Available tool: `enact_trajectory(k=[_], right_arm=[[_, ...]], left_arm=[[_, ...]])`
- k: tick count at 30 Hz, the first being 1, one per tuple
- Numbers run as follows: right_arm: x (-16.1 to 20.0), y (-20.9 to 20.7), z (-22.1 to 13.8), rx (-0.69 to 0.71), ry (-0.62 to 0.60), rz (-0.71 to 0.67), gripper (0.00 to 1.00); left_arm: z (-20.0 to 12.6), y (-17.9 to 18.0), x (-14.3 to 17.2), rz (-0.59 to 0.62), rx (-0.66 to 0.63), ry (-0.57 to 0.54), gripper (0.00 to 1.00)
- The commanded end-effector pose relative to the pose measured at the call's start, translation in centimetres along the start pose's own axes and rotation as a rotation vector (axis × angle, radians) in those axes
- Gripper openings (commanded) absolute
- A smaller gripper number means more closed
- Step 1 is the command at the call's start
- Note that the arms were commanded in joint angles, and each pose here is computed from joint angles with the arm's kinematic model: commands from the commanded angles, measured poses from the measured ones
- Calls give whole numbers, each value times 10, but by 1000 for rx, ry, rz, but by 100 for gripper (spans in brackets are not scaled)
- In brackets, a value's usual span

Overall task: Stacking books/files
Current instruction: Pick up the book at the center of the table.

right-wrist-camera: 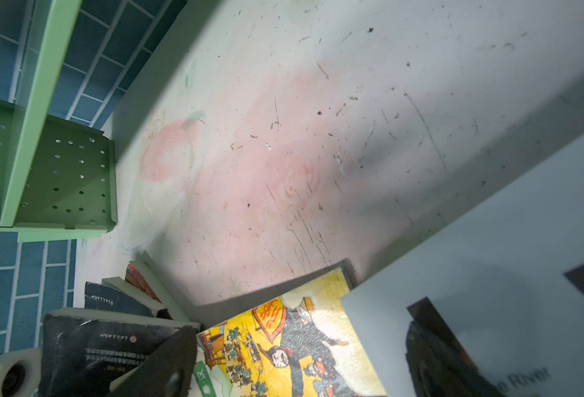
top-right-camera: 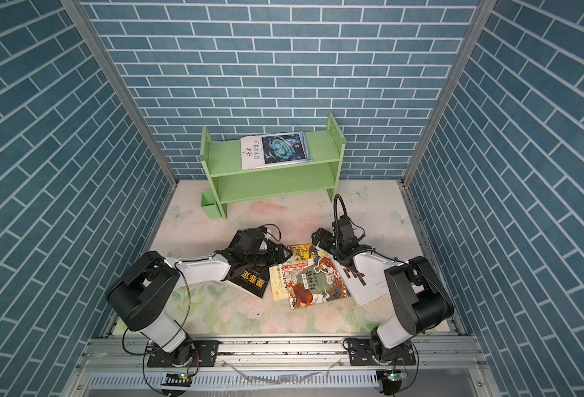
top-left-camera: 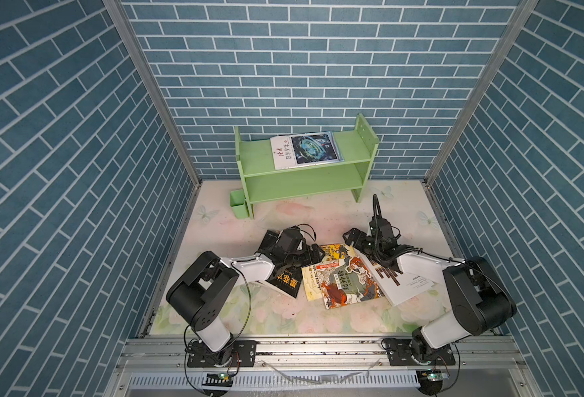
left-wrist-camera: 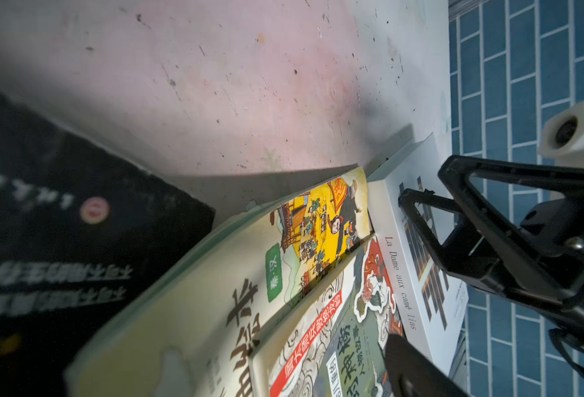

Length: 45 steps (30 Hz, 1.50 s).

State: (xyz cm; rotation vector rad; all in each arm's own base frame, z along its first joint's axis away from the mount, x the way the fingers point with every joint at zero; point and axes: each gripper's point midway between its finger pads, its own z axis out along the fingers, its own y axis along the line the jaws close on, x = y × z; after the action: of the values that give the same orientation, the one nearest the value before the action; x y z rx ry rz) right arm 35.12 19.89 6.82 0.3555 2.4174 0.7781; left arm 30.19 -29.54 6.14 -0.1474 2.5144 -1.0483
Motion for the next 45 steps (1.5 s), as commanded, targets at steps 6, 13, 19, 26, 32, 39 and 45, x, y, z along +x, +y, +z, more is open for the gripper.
enact_trajectory(k=[6, 13, 19, 26, 32, 39, 45], right_arm=[[62, -46, 3, 147, 224, 115, 94], [37, -24, -13, 90, 163, 114, 94], [-8, 22, -45, -32, 51, 101, 95], [-55, 73, -91, -157, -81, 76, 96], [-75, 89, -117, -277, -113, 152, 98], [-100, 121, -144, -439, -180, 148, 99], [-120, 163, -172, -649, -245, 72, 98]], left_arm=[[-10, -22, -16, -65, 98, -69, 61], [-45, -38, -33, -17, 58, -138, 20], [-74, -55, -43, 30, 36, -159, 0], [-79, -82, -52, 64, 70, -140, 0], [-139, -145, -89, 183, 103, -229, 0], [-207, -230, -123, 278, 254, -316, 0], [-248, -274, -154, 294, 362, -400, 0]])
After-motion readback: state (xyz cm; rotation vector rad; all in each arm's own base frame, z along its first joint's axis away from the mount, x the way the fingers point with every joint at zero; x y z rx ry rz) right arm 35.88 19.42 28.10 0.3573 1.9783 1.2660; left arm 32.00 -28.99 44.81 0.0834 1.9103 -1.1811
